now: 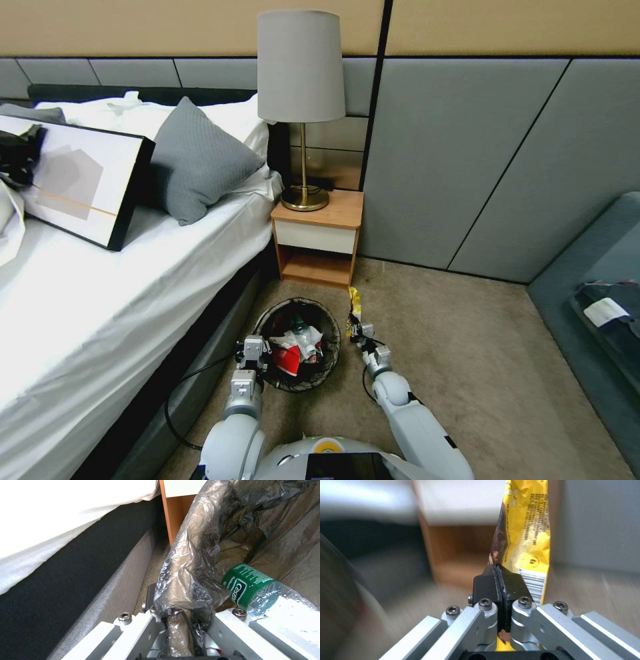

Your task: Pick up the trash bin, then pick up the garbage from the floor and place it into the trash bin.

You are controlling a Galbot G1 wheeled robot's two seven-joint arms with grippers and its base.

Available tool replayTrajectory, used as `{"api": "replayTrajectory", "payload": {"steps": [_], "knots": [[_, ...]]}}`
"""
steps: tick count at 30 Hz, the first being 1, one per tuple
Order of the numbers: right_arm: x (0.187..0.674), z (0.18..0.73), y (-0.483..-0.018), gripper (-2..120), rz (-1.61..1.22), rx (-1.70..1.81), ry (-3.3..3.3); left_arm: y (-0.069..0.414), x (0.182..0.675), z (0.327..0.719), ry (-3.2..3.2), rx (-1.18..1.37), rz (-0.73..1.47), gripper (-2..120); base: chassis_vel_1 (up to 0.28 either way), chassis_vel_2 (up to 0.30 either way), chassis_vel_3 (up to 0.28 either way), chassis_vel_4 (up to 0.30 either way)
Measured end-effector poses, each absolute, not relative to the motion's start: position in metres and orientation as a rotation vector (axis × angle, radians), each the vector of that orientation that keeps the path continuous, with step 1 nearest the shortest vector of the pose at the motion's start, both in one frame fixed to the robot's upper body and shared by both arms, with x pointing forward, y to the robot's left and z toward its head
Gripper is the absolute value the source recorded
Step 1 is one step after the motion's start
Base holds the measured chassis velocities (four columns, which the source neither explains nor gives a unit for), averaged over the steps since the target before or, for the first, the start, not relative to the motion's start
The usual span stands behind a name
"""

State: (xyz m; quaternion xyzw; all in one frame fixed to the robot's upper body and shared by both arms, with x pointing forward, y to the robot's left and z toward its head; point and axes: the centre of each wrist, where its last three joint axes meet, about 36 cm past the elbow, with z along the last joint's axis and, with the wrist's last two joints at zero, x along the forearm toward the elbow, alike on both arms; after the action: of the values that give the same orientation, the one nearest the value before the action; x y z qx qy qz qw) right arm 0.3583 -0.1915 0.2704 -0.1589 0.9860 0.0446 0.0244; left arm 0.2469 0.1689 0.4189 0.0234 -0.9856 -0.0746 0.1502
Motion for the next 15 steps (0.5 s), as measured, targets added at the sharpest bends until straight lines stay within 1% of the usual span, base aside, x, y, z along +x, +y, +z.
{"api": "replayTrajectory", "payload": {"steps": [2, 4, 6, 7, 8, 15], "knots": [[0.357, 0.277, -0.192, 0, 0.145, -0.508, 3.021, 0.169, 0.247, 0.419, -2.831, 0.068, -0.214, 2, 0.000, 0.000, 0.000, 0.000], [0.351, 0.306, -0.190, 0, 0.175, -0.599, 2.887, 0.168, 0.247, 0.418, -2.829, 0.067, -0.214, 2, 0.000, 0.000, 0.000, 0.000], [0.349, 0.312, -0.189, 0, 0.180, -0.619, 2.857, 0.168, 0.247, 0.418, -2.828, 0.067, -0.214, 2, 0.000, 0.000, 0.000, 0.000], [0.342, 0.332, -0.186, 0, 0.195, -0.685, 2.767, 0.168, 0.247, 0.417, -2.827, 0.066, -0.215, 2, 0.000, 0.000, 0.000, 0.000], [0.338, 0.341, -0.184, 0, 0.203, -0.721, 2.725, 0.168, 0.247, 0.417, -2.826, 0.065, -0.216, 2, 0.000, 0.000, 0.000, 0.000], [0.314, 0.373, -0.166, 0, 0.224, -0.871, 2.595, 0.167, 0.247, 0.415, -2.823, 0.059, -0.219, 2, 0.000, 0.000, 0.000, 0.000]]}}
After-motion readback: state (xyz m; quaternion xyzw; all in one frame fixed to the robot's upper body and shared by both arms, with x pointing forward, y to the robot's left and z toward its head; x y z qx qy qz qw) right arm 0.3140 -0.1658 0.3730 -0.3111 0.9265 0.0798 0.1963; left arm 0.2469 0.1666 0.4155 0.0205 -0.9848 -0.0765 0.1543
